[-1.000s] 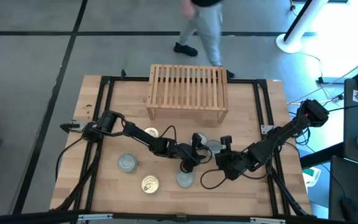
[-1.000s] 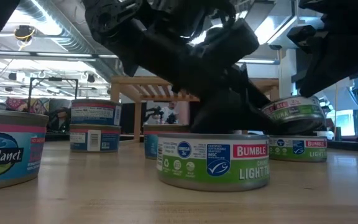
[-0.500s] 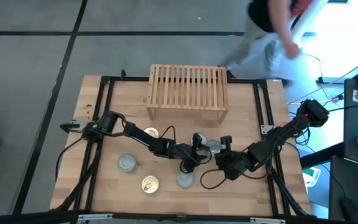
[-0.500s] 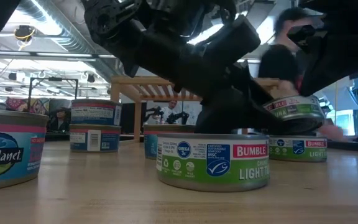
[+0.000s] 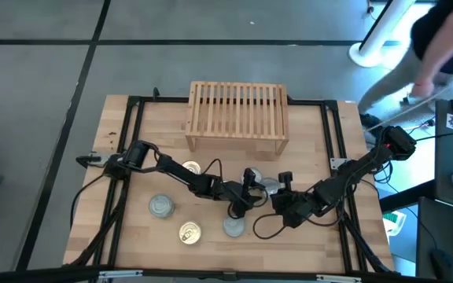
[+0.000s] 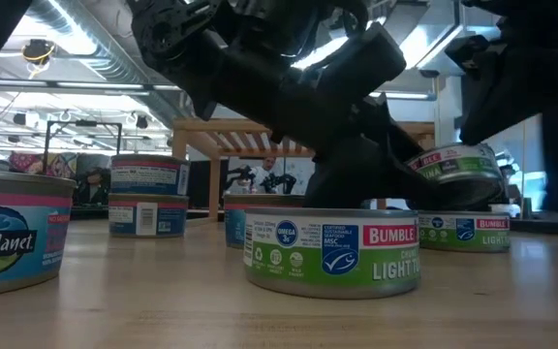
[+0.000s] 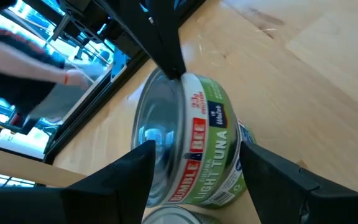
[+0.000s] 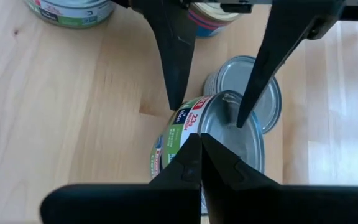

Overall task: Stack canned seafood by type on shelf
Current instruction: Put the green white tuna can on the shelf

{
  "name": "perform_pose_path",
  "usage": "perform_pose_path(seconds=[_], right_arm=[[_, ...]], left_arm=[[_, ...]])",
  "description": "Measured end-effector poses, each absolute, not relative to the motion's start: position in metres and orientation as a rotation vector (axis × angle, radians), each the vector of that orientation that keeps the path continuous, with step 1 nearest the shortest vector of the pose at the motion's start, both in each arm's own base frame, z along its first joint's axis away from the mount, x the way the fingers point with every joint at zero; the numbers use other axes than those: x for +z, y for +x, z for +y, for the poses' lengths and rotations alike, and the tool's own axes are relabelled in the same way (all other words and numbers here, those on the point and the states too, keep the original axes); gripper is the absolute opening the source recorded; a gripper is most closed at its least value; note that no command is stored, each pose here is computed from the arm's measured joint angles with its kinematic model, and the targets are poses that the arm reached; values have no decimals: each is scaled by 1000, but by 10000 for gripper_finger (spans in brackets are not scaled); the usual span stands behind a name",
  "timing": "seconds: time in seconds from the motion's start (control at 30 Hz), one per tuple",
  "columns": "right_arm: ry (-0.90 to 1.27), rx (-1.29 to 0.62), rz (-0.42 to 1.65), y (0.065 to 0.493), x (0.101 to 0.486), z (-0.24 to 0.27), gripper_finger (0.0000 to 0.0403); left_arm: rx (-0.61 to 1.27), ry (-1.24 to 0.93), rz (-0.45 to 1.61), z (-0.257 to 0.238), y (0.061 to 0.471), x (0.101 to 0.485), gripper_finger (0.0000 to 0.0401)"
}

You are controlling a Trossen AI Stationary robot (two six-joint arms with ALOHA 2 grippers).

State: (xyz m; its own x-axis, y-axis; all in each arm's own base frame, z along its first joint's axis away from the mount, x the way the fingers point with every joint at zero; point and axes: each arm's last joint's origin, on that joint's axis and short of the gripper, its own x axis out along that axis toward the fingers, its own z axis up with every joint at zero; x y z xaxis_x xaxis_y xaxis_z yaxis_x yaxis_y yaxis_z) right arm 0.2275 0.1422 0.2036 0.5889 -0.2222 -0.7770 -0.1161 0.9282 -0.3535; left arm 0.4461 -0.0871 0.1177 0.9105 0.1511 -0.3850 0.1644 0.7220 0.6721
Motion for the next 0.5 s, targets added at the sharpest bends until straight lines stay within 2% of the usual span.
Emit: perform_pose_path(seconds=[0.5], right_arm=[[-356, -66, 899, 231, 206, 145, 1]], left_arm=[[6, 762, 443, -81, 447, 118, 232]])
